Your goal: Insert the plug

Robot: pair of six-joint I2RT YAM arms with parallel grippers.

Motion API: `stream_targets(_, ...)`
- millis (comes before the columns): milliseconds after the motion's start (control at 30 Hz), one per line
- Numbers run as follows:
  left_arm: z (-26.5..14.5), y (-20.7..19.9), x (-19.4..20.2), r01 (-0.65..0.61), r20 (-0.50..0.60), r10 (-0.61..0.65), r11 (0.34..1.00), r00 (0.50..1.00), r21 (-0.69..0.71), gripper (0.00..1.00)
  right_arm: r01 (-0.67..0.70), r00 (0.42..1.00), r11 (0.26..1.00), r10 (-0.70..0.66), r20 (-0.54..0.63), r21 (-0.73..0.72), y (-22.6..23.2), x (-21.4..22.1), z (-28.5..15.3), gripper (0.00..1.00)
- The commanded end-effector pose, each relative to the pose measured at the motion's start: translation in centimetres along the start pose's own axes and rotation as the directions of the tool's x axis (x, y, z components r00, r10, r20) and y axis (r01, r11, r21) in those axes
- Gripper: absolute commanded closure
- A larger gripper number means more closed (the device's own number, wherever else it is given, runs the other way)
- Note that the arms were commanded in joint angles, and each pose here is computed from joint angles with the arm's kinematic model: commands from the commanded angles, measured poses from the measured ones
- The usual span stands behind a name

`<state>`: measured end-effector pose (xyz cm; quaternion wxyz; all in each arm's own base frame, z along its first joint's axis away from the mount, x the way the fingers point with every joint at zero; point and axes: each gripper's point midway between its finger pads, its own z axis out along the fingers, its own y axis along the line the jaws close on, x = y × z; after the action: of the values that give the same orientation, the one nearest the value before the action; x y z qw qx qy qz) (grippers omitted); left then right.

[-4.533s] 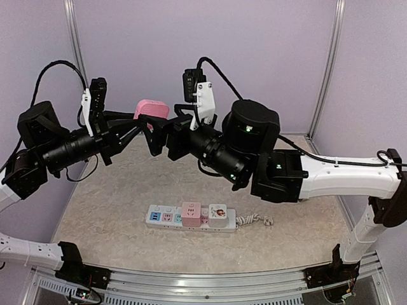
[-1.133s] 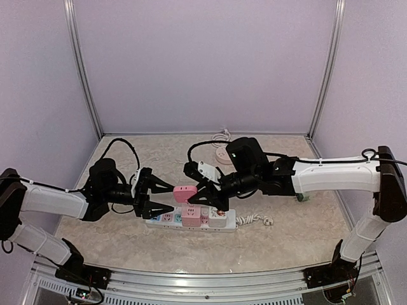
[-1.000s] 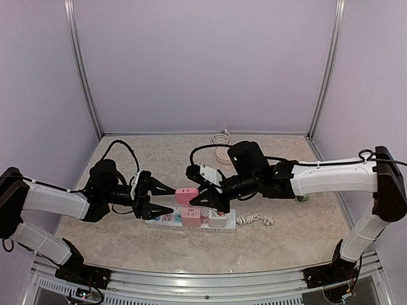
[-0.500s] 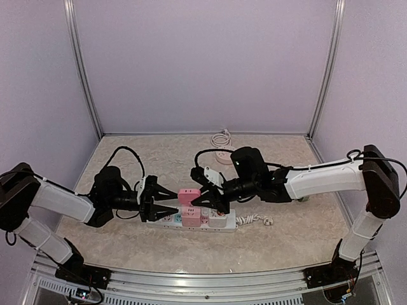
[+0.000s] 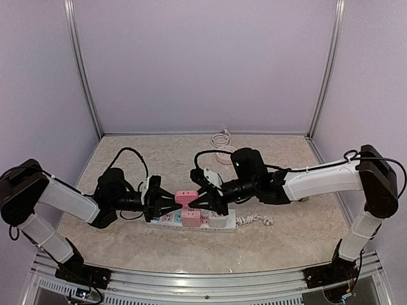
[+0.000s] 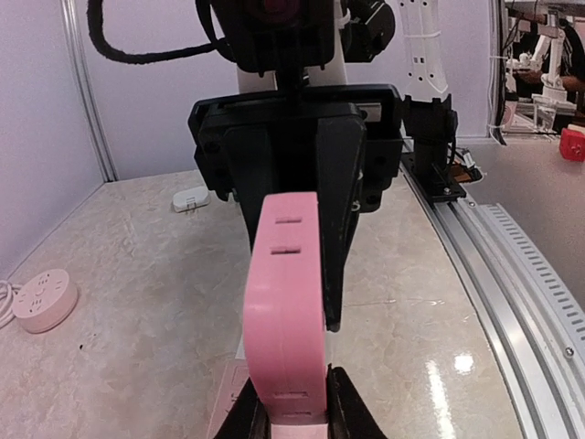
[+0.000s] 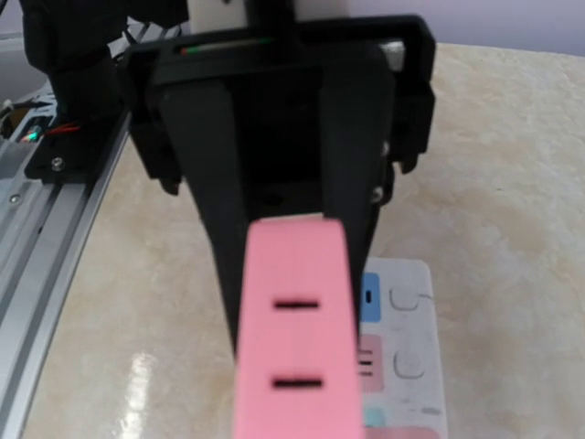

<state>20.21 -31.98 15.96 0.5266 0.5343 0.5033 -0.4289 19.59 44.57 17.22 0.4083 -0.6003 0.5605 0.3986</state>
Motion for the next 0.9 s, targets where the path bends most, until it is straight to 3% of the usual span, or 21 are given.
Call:
stream_targets(0,0.5,0.1,-1.3,-0.032,0.045,0.032,0.999,0.999,0.011,0.82,-0.011,1.000,1.000,0.011,-0.001,-0.015,0.3,0.6,0.5,1.00)
stream_targets(100,0.6,0.0,-1.3,-0.023,0.050,0.022,0.999,0.999,0.024,0.81,-0.013,1.000,1.000,0.013,-0.003,-0.011,0.2,0.9,0.6,1.00)
stream_targets(233,0.8,0.0,-1.3,-0.026,0.055,0.024,0.999,0.998,0.034,1.00,-0.014,1.000,1.000,0.014,-0.004,0.003,-0.2,1.1,0.8,1.00)
stream_targets(500,1.2,2.2,1.4,0.007,-0.032,-0.008,0.999,0.999,-0.042,1.00,-0.067,0.997,0.995,0.070,-0.032,0.078,-2.0,2.8,1.2,1.00)
stream_targets(867,0.9,2.9,2.1,0.004,-0.069,-0.005,1.000,0.998,-0.015,1.00,-0.070,0.997,0.995,0.073,-0.033,0.073,-2.3,3.3,1.8,1.00)
